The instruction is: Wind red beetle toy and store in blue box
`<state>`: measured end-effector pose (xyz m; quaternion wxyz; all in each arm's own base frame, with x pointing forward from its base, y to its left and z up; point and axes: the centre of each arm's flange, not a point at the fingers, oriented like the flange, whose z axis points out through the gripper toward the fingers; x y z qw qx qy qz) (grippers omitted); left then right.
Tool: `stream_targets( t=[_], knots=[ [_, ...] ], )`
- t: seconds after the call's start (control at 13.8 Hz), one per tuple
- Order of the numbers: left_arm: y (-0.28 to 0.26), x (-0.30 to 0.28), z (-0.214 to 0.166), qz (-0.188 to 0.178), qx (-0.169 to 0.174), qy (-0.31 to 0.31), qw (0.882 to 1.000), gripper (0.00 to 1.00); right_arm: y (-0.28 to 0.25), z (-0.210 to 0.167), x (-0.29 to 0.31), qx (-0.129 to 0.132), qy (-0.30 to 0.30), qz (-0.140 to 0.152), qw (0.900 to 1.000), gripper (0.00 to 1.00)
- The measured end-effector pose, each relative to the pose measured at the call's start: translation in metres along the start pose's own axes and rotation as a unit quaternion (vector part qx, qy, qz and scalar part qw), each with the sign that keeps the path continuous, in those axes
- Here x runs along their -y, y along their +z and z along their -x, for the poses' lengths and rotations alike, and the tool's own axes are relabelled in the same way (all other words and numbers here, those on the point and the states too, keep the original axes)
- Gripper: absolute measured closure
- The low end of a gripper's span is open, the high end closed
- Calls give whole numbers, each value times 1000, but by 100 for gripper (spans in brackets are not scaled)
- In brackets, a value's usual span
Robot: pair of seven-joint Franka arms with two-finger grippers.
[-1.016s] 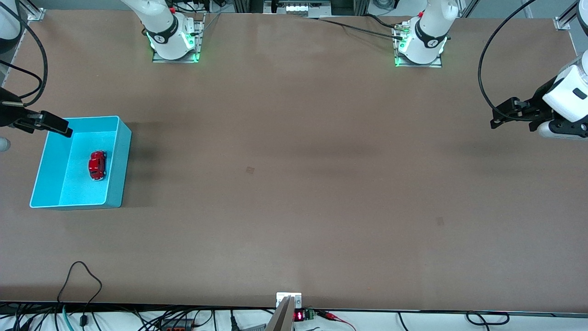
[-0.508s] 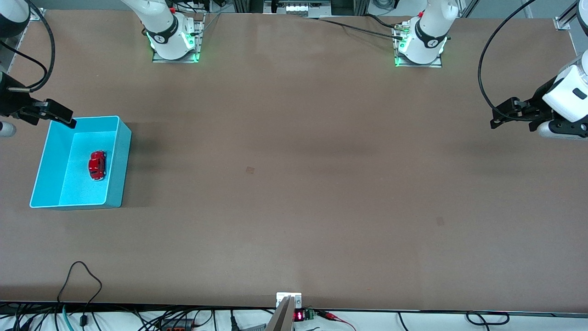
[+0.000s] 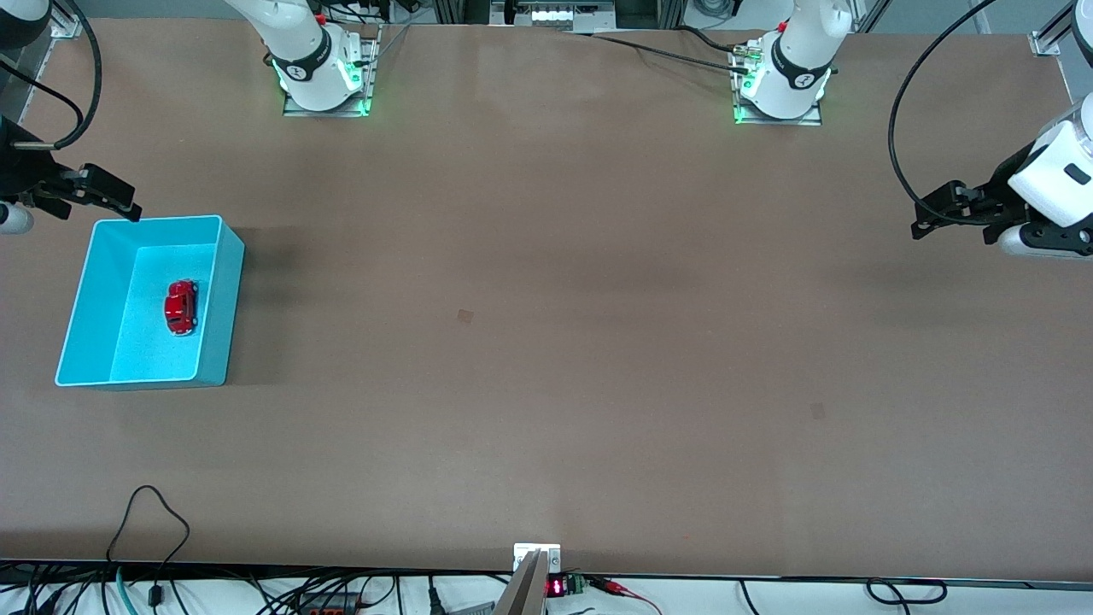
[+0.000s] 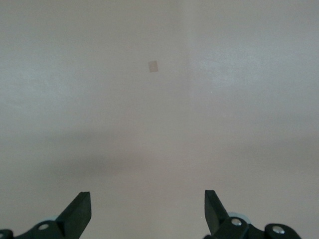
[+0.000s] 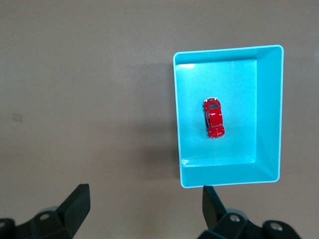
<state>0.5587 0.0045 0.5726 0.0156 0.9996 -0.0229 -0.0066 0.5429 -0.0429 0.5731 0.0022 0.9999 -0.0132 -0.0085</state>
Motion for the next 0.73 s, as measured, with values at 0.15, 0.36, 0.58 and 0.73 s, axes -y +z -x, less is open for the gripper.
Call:
stream_targets(
  t=[0.15, 0.36, 0.58, 0.73],
  knots=[
    [0, 0, 0, 0, 0, 0, 1000, 0, -2, 0, 1, -1, -1, 0, 1000, 0],
    [0, -1, 0, 0, 0, 1, 1000, 0, -4, 1, 1, -2, -1, 0, 1000, 0],
    [0, -2, 0, 0, 0, 2, 1000, 0, -4, 3, 2, 4, -2, 0, 1000, 0],
    [0, -2, 0, 0, 0, 2, 1000, 0, -6, 5, 2, 5, -2, -1, 1000, 0]
  ],
)
